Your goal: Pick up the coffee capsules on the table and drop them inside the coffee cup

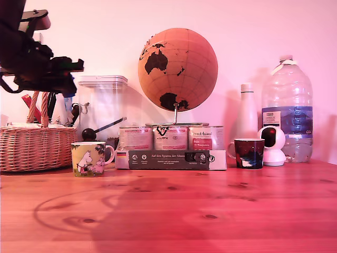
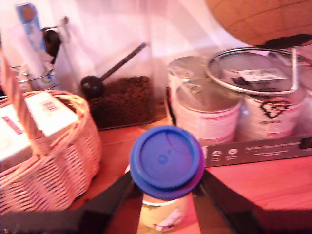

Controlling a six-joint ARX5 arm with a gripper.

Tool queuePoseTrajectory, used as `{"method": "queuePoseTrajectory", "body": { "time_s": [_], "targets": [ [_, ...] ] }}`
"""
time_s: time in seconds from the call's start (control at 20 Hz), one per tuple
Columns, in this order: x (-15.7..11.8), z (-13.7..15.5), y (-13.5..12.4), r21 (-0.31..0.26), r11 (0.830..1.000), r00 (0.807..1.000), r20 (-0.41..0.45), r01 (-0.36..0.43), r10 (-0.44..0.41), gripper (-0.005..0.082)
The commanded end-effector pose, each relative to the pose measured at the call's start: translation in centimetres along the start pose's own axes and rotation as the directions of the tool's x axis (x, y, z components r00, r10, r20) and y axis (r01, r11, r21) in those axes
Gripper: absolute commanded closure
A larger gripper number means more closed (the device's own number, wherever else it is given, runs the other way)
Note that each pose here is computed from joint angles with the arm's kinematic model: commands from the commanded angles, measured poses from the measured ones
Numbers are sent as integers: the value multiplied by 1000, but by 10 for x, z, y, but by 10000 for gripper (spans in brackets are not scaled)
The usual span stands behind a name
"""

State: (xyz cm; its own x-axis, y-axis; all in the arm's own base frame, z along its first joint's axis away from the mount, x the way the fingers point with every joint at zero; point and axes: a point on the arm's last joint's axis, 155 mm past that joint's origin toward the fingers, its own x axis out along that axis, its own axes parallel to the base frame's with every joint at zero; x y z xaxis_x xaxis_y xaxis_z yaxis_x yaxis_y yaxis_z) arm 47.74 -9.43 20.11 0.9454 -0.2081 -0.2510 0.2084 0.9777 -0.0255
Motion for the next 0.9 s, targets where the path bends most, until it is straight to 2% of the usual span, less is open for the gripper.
{"method": "queuePoseTrajectory", "body": {
  "time_s": [0.0,0.35,0.6,0.85],
  "targets": [
    [3,-12,6,-13,1000,999,-38,-12,11,592],
    [22,-19,6,-26,1000,989,-150,-12,8,591],
    [51,-35,0,-41,999,962,-270,18,-28,589],
    [74,-35,-5,-58,997,933,-353,46,-64,589]
  ]
}}
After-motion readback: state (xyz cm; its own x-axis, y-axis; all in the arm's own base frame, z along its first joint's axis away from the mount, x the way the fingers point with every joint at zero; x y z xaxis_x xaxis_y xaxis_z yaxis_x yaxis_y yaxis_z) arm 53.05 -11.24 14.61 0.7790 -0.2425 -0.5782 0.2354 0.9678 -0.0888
